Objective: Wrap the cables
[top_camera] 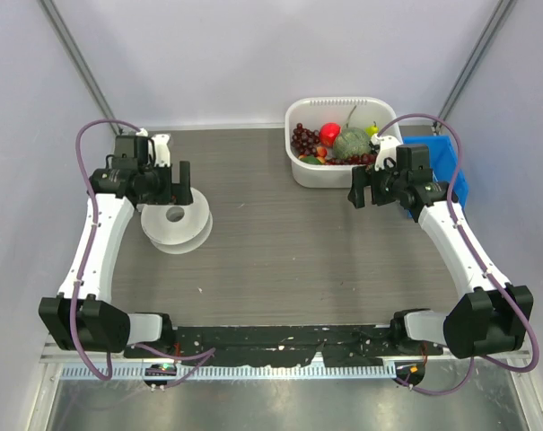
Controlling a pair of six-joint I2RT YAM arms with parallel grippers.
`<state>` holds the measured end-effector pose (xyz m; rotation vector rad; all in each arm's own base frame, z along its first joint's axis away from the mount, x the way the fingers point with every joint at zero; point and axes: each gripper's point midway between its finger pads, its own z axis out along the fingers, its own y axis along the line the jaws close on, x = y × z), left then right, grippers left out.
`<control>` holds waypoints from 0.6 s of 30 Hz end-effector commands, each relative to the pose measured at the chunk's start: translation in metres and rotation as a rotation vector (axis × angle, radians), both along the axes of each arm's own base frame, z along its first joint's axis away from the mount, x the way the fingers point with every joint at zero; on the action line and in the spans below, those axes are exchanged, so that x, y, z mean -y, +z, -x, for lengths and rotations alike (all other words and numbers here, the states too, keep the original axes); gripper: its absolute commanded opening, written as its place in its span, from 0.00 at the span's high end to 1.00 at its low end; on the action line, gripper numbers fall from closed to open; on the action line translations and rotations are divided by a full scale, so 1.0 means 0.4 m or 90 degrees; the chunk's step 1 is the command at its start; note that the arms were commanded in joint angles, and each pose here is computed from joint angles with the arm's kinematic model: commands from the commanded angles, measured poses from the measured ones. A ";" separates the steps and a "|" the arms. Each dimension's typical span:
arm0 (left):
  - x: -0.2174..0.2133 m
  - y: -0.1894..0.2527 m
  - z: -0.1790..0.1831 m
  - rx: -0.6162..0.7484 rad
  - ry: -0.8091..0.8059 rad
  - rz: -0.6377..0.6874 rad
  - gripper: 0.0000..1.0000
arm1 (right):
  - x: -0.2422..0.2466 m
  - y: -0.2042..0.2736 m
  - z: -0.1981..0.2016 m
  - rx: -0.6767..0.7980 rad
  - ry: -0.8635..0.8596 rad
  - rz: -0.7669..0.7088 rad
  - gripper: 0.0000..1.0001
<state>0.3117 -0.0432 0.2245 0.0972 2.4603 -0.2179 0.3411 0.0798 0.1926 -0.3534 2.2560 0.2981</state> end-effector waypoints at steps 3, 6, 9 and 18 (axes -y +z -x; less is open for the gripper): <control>-0.002 0.065 -0.009 0.030 -0.053 -0.024 0.00 | -0.010 0.059 -0.017 0.042 0.018 -0.009 0.05; 0.002 0.073 -0.011 0.031 -0.070 -0.027 0.00 | -0.012 0.056 -0.012 0.037 0.024 -0.008 0.05; -0.005 0.079 -0.011 0.028 -0.086 -0.047 0.00 | -0.011 0.054 -0.008 0.037 0.027 -0.006 0.05; -0.105 0.036 -0.040 -0.048 -0.117 -0.178 0.63 | -0.008 0.033 0.005 0.024 0.028 -0.002 0.05</control>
